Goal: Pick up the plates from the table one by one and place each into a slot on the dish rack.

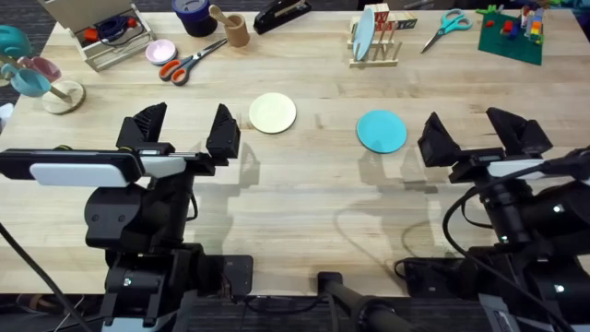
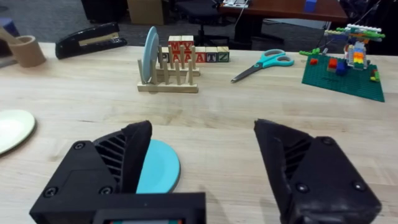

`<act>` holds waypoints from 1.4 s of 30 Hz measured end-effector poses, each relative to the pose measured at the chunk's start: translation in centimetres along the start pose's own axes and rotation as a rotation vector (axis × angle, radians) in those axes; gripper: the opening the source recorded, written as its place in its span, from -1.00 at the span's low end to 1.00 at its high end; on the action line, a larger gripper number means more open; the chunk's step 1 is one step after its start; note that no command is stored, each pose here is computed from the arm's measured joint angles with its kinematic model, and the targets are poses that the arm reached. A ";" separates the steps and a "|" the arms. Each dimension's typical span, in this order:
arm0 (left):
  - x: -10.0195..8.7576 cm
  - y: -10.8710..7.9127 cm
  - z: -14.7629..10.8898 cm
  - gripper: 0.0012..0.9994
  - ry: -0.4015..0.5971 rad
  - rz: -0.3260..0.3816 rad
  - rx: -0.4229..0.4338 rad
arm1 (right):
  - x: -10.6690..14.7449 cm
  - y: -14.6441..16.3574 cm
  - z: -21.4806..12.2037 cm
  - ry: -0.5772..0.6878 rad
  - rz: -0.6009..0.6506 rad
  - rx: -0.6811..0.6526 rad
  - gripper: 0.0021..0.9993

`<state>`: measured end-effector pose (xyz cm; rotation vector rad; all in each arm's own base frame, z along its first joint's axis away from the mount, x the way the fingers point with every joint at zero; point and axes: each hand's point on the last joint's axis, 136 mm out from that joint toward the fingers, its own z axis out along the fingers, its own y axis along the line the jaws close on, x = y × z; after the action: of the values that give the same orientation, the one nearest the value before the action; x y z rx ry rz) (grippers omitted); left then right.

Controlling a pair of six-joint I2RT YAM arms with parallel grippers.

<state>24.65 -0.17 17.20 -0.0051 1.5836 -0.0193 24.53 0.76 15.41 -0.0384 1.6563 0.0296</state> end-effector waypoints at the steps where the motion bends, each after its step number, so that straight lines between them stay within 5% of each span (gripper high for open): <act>1: 0.0 0.0 0.0 0.99 0.000 0.000 0.000 | 0.0 0.0 0.0 0.000 0.000 0.000 0.99; 14: 0.0 0.0 0.0 0.99 -0.001 0.000 0.000 | -0.2 0.1 0.0 -0.008 -0.001 -0.004 0.99; 18: -0.6 0.0 -0.1 0.99 -0.010 0.000 0.000 | -2.5 0.2 -0.1 -0.101 -0.005 -0.010 0.99; 23: -4.8 0.0 -1.0 0.99 -0.077 0.000 -0.003 | -4.4 0.2 -0.5 -0.156 -0.007 -0.013 0.99; 29: -9.4 0.5 -2.5 0.99 -0.099 -0.001 -0.038 | -9.5 0.2 -1.8 -0.214 -0.010 -0.013 0.99; 33: -10.6 0.8 -2.1 0.99 -0.005 -0.003 -0.054 | -11.8 0.2 -1.8 -0.129 -0.006 -0.013 0.99; 42: -11.1 0.7 0.7 0.98 0.404 -0.065 -0.072 | -14.0 0.1 1.4 0.237 0.011 -0.016 0.99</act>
<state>25.52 0.72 28.25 -0.1155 1.9866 -0.0144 27.11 1.02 29.24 -0.0465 1.8930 0.0482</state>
